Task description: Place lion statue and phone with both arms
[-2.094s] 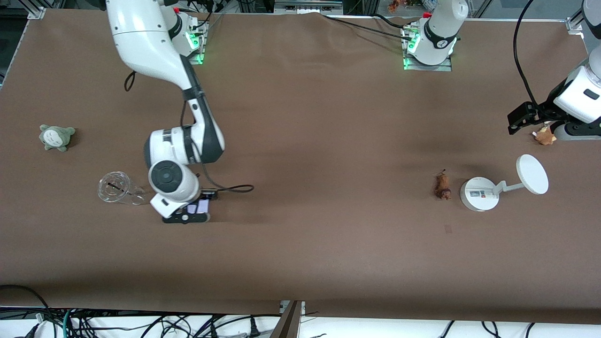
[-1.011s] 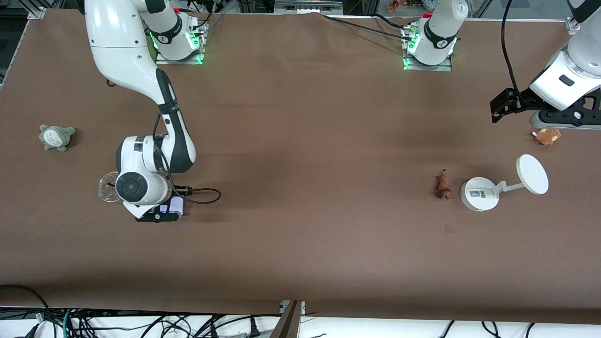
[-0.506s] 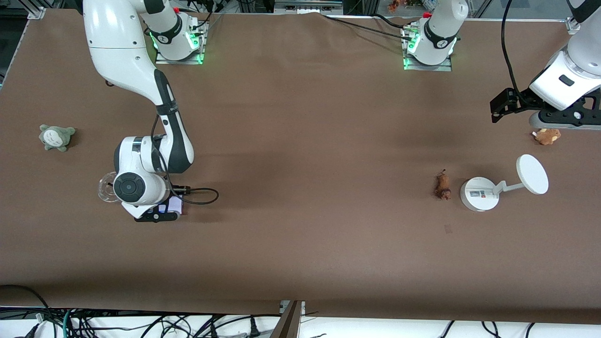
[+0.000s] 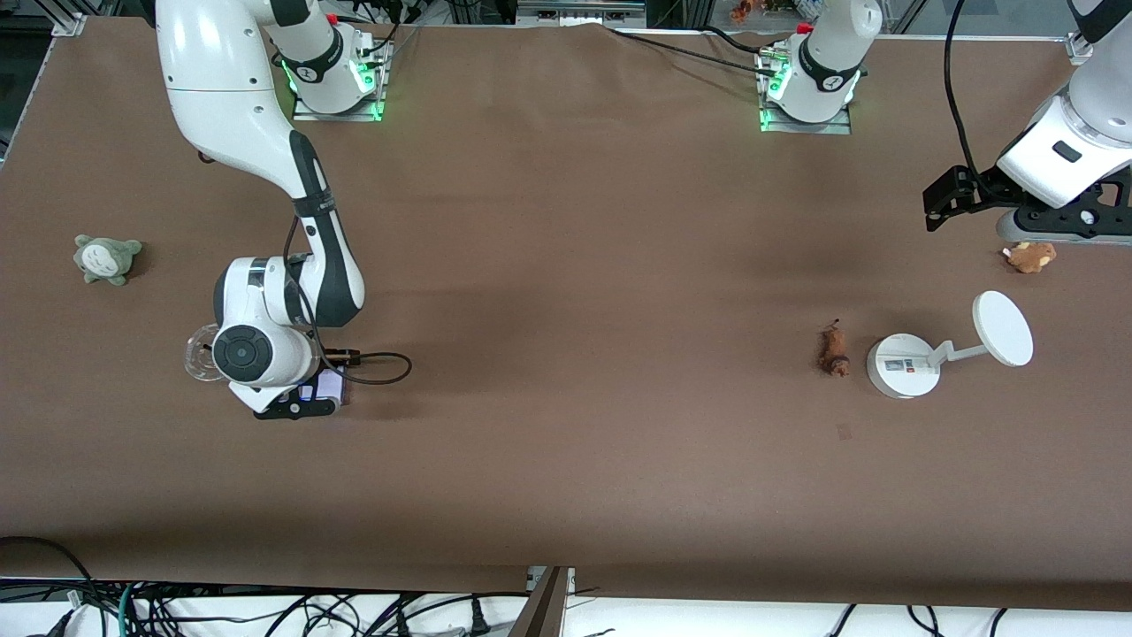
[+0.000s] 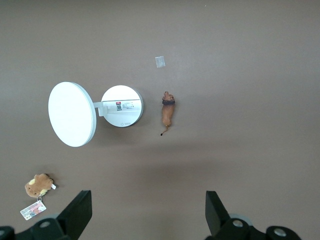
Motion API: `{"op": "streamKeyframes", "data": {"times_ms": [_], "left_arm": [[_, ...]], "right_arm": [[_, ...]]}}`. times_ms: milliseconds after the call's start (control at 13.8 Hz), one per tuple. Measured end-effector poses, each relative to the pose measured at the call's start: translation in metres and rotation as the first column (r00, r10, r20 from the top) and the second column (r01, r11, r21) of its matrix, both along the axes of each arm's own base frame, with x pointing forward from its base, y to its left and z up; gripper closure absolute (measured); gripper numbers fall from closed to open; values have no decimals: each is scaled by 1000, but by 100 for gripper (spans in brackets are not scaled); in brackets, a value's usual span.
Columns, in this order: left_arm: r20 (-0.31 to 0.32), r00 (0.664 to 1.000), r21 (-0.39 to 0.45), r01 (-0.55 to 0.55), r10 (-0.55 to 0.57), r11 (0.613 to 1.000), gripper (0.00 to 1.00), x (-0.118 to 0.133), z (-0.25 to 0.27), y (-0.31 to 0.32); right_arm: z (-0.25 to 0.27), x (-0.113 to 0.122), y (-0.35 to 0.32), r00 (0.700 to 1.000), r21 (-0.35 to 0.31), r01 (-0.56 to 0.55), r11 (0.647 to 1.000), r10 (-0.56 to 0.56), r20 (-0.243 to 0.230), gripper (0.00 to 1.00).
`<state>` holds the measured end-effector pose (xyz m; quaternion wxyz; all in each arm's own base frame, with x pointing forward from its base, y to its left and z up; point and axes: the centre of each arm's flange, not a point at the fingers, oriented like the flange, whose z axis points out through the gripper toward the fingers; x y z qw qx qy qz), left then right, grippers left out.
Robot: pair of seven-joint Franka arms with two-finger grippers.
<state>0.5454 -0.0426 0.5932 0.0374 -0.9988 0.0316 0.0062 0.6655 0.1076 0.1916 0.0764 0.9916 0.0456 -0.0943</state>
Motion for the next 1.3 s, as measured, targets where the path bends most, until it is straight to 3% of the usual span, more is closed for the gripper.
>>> {"op": "streamKeyframes", "data": {"times_ms": [289,794,1300], "left_arm": [[0,1000,0,0,0,1000,0,0,0,0],[-1,1000,0,0,0,1000,0,0,0,0],[-1,1000,1,16,-16,1000,0,-1,0,-9]], "right_arm": [[46,20,11,996,26,-21,999,19,85,0],[215,29,-28,974,79,-13,997,-5,227,0],[319,-16,-83,984,149,50,988,-74,163,0]]}}
